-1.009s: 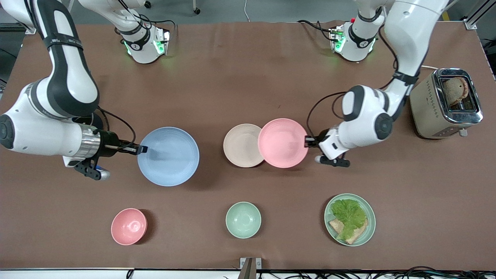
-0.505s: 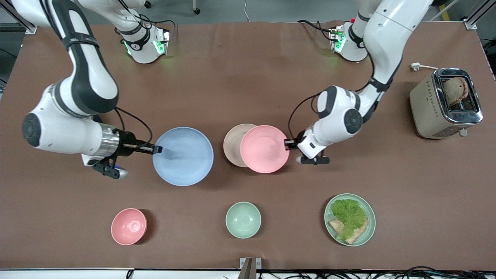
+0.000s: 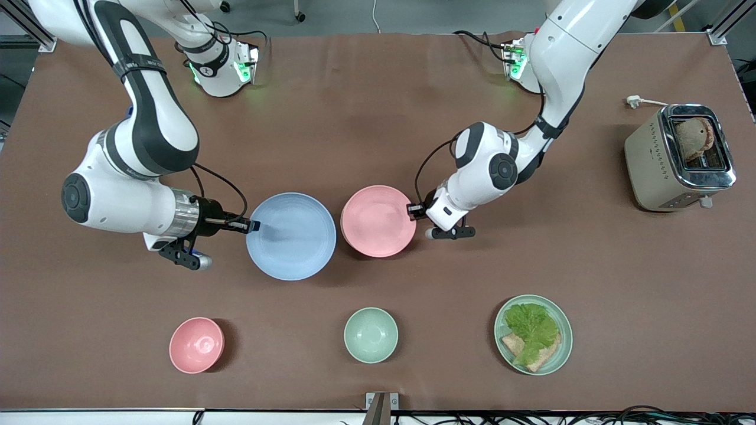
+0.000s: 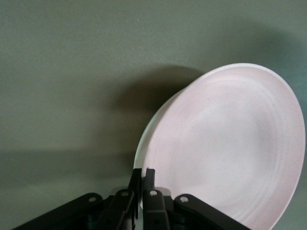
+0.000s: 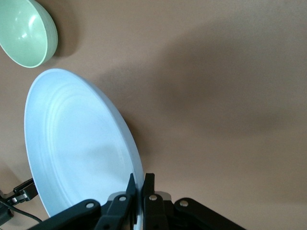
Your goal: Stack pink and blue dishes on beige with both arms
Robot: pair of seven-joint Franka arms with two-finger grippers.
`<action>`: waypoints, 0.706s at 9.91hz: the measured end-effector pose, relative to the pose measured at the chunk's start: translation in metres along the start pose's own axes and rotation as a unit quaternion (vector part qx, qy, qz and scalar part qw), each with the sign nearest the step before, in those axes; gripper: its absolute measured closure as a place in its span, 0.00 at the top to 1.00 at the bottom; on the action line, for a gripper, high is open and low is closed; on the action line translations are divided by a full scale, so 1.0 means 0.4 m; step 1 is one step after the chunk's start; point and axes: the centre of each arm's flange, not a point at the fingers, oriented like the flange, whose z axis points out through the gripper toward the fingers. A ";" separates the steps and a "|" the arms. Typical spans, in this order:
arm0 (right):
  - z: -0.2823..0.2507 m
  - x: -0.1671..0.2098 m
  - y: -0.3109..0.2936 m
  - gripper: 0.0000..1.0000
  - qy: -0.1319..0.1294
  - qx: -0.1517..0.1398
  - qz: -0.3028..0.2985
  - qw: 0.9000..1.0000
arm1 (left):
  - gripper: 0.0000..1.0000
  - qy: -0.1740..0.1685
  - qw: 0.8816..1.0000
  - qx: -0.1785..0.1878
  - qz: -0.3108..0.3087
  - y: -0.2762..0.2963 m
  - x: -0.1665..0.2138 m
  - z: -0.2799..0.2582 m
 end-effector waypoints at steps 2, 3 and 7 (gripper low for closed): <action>0.023 -0.010 -0.005 0.07 -0.006 -0.004 -0.002 1.000 | 0.05 -0.008 1.000 0.005 -0.001 0.001 -0.021 0.022; 0.029 -0.015 -0.010 0.07 -0.007 -0.005 -0.004 1.000 | 0.05 -0.012 1.000 0.007 -0.001 0.000 -0.028 0.033; 0.057 -0.021 -0.011 0.07 -0.005 -0.007 -0.005 1.000 | 0.26 -0.002 1.000 0.005 -0.001 -0.006 -0.020 0.041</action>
